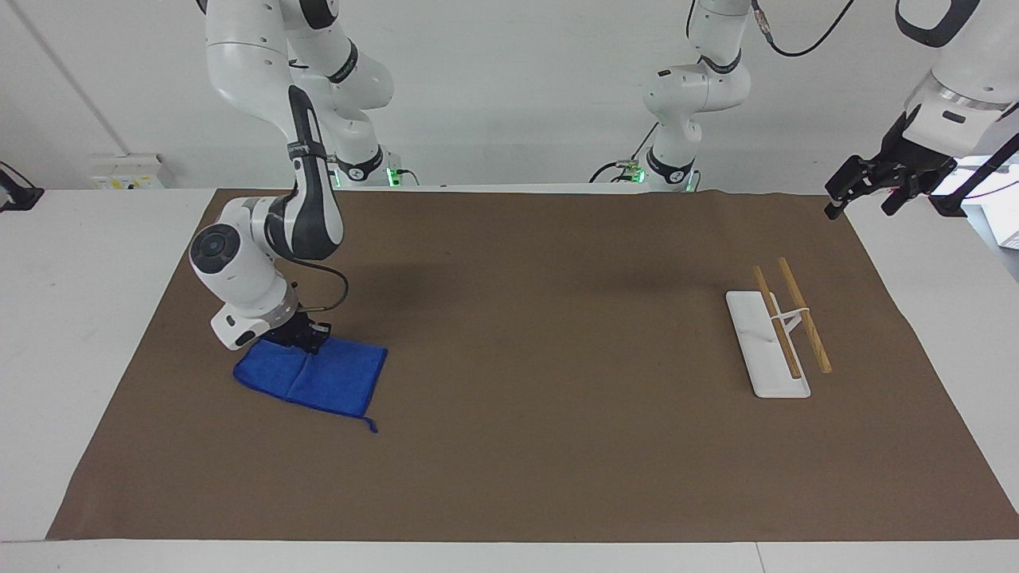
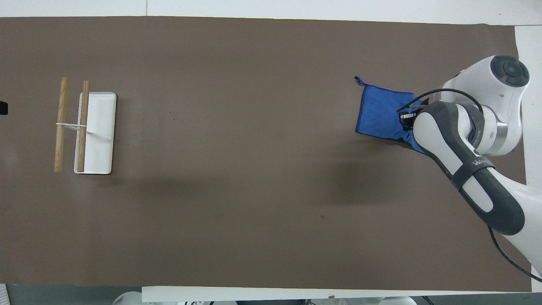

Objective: Right arm passes towel to left arm to hang
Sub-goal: 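Reach the right gripper down and grasp the blue towel's edge, then lift the towel with the right gripper while the left gripper approaches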

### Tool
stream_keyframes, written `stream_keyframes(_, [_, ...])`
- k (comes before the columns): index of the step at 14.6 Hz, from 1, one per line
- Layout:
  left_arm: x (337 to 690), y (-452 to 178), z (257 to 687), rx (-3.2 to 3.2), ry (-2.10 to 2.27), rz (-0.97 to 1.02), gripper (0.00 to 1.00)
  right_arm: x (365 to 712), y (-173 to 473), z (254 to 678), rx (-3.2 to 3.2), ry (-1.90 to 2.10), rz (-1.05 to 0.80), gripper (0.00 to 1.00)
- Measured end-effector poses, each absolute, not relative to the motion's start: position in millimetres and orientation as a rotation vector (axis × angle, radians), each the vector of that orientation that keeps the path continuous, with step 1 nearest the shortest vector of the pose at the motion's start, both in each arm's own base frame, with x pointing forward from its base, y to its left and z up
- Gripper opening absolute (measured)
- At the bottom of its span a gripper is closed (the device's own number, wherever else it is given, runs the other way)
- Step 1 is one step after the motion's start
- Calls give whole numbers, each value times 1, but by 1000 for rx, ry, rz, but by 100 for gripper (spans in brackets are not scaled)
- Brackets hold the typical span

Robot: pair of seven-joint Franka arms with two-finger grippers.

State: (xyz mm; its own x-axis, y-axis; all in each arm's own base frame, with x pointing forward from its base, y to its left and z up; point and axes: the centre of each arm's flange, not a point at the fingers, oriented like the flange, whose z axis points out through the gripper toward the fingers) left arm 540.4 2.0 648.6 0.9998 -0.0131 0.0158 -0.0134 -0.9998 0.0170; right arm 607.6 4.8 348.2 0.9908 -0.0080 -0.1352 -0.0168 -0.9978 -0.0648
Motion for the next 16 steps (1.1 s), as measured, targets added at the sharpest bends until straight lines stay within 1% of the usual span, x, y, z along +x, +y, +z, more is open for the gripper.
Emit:
stream_keyframes(1, [540,2,649,3124,-21,25,100,615,17,380,-3047,4,232,5])
stream_keyframes(3, [540,2,649,3124,-21,25,100,621,41,438,-2929,39,213,5])
stream_keyframes(5, [538,0,647,3124,-26,-8,100,618,65,475,-2733,219,219,5])
stream_keyframes(8, [526,-3,639,3118,-35,-166,100,616,107,493,-2469,465,313,5])
stream_keyframes(11, [515,-6,641,3115,16,-244,100,615,153,509,-2252,619,386,5])
stream_keyframes(13, [506,-28,642,3102,134,-286,100,613,183,517,-2175,645,399,5])
stream_keyframes(16, [497,-80,637,3047,471,-301,100,604,236,522,-2098,736,438,5])
